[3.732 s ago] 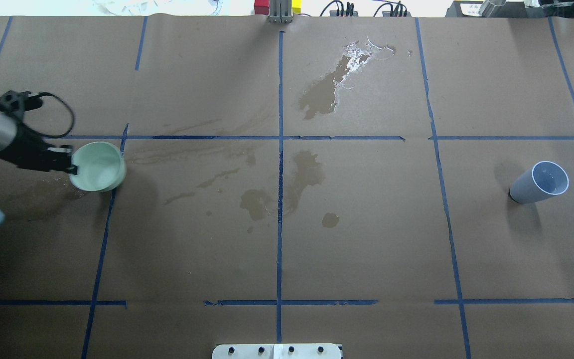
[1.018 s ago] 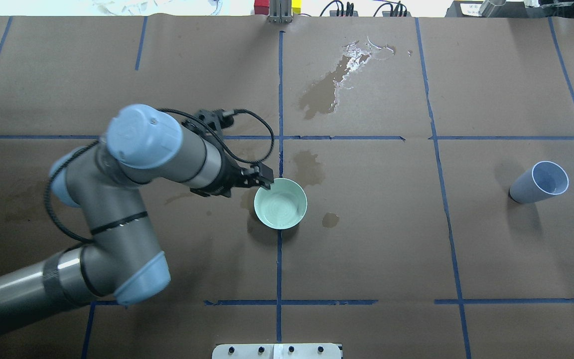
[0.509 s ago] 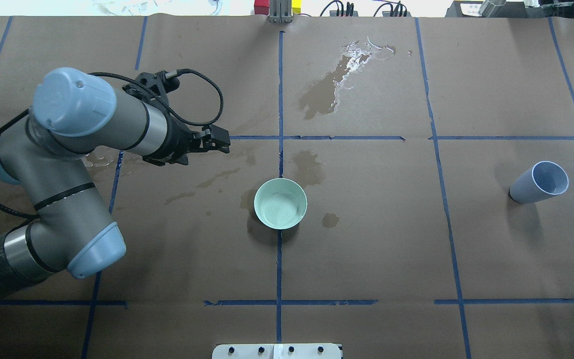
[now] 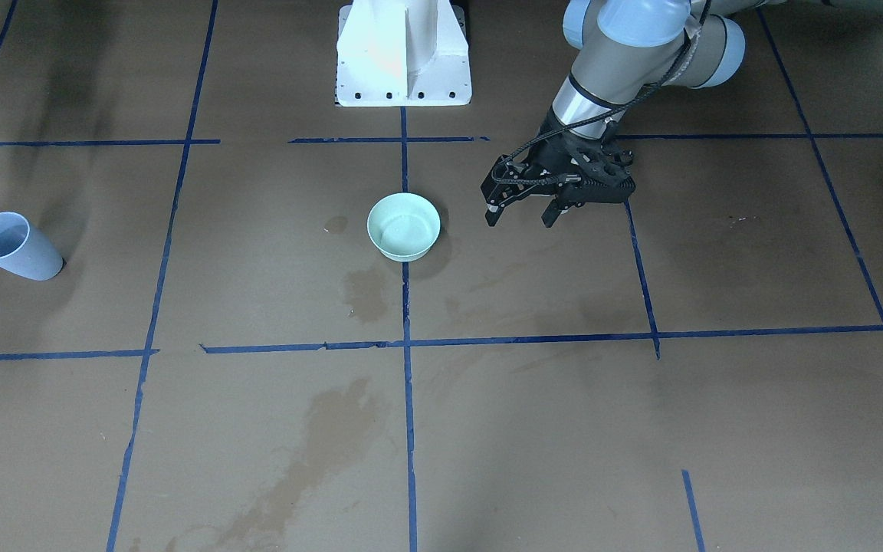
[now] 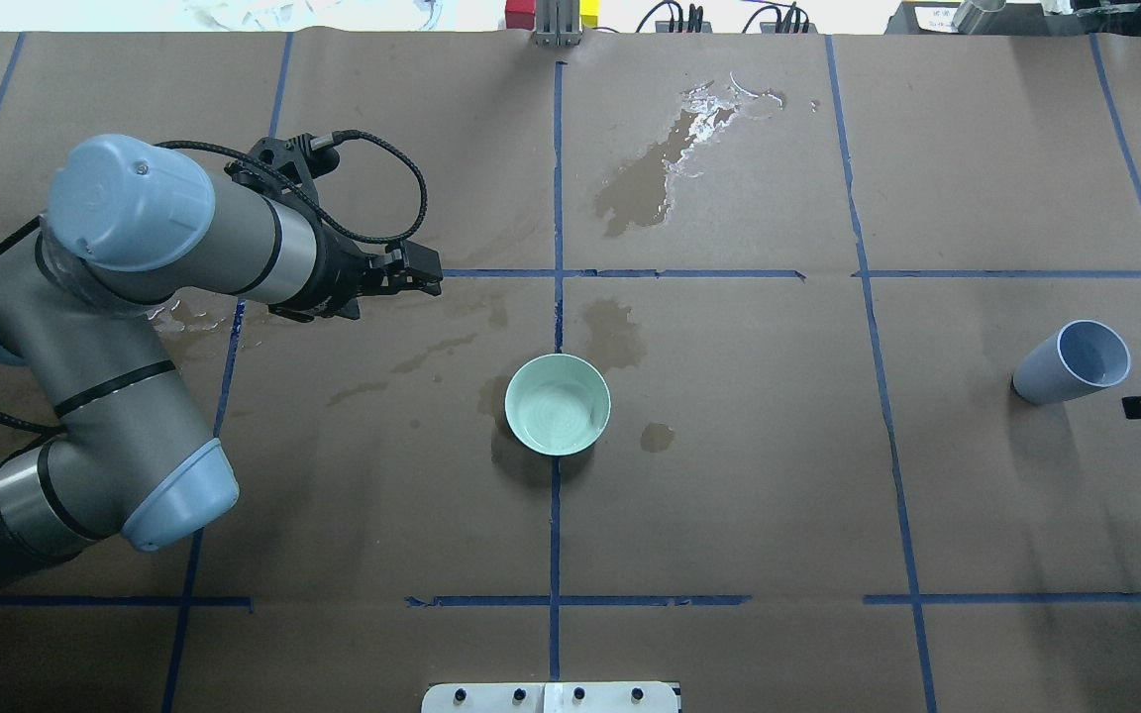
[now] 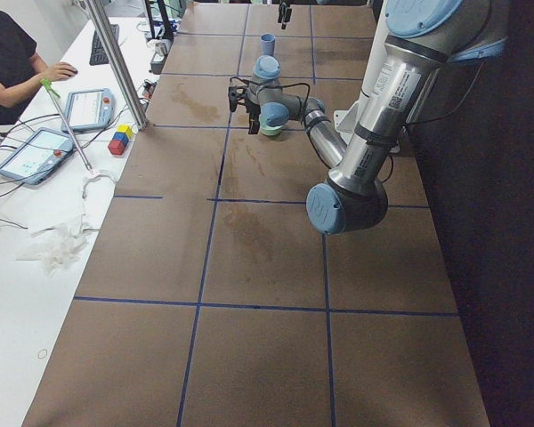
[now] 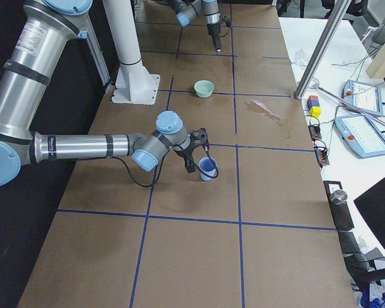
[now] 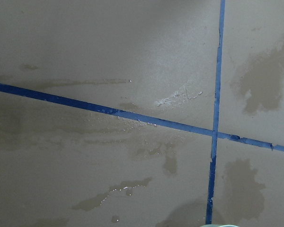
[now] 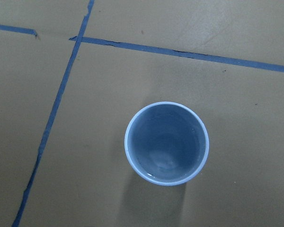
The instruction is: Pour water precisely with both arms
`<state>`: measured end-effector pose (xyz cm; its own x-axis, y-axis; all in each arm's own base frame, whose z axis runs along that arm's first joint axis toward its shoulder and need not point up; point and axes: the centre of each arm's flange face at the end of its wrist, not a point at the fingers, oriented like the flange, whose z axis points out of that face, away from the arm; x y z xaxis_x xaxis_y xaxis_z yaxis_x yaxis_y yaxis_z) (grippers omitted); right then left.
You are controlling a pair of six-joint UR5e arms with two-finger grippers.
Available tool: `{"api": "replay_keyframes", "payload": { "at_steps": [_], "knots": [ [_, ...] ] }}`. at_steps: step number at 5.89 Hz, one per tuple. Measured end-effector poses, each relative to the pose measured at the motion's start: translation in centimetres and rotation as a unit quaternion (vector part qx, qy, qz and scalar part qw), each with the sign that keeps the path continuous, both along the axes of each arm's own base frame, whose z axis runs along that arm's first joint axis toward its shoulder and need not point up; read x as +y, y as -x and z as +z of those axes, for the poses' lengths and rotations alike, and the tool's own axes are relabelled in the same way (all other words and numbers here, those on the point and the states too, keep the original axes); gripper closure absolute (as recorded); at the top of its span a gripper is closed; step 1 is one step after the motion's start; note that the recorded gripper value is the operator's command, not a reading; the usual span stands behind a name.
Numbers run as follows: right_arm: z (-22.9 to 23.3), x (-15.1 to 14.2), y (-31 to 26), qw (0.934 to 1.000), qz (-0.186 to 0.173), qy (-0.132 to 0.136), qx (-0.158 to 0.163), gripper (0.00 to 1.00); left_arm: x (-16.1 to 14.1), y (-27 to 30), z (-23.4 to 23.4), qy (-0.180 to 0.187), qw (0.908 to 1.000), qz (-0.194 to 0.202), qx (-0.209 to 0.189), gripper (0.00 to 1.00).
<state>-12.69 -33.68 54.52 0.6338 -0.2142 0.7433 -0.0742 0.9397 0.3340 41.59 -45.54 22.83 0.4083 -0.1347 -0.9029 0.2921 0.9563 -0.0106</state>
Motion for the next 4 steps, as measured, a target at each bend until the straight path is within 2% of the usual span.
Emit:
{"api": "replay_keyframes", "payload": {
  "at_steps": [1,2,4],
  "knots": [
    [0.2,1.1,3.1,0.9994,0.029,-0.011,0.014,0.0,0.1,0.0,-0.4,-0.003,1.0,0.001,0.004,0.0],
    [0.5,2.5,4.1,0.9977,0.061,-0.029,0.013,0.01,0.1,0.0,-0.7,-0.005,1.0,0.001,0.006,0.0],
    [0.6,3.9,3.7,0.9912,0.123,-0.048,-0.006,0.0,0.2,0.0,-0.9,-0.009,0.9999,0.002,0.01,0.0]
  ]
}}
